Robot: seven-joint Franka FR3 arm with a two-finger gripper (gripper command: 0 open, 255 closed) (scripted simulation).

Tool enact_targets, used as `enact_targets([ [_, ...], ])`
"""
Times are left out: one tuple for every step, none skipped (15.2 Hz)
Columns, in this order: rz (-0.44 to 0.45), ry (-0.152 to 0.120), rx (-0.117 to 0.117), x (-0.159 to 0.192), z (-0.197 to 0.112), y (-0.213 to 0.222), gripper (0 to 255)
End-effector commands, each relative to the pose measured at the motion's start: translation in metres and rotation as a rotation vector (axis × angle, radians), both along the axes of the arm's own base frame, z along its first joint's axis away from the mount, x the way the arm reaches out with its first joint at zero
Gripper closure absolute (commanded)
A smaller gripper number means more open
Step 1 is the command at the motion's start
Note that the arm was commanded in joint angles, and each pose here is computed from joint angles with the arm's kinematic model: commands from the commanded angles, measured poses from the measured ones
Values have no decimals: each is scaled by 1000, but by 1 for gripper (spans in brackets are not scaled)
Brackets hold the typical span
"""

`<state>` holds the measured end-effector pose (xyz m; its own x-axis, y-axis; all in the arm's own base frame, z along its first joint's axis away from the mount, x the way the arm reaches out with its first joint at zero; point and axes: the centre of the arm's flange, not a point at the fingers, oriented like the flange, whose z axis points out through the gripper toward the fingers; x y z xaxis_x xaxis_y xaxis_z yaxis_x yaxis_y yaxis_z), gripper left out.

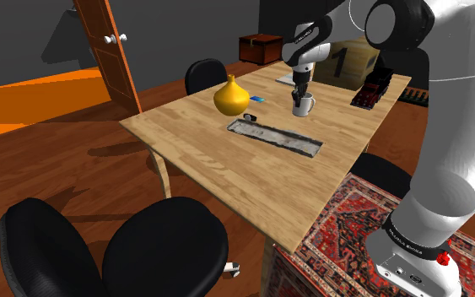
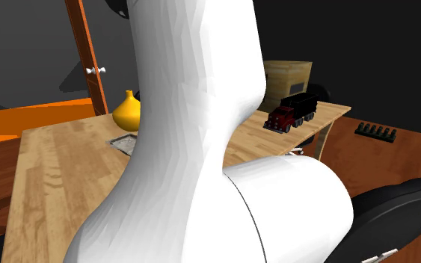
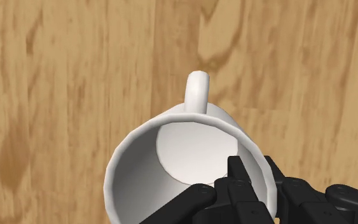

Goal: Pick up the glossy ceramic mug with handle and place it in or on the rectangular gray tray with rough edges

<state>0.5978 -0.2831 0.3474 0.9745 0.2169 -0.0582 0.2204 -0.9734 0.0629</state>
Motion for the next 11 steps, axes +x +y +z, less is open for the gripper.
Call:
enact_targets([
  [0, 0, 0, 0, 0, 0, 255],
  [0, 0, 0, 0, 0, 0, 255],
  [0, 0, 0, 0, 0, 0, 255],
  [0, 0, 0, 0, 0, 0, 255],
  [0, 0, 0, 0, 0, 0, 255],
  [0, 0, 0, 0, 5, 0, 255],
  [0, 0, 0, 0, 11, 0, 255],
  [0, 0, 0, 0, 16, 0, 255],
  [0, 0, 0, 0, 21, 0, 255],
  [0, 0, 0, 0, 26, 0, 255],
  [0, 0, 0, 0, 32, 0, 255],
])
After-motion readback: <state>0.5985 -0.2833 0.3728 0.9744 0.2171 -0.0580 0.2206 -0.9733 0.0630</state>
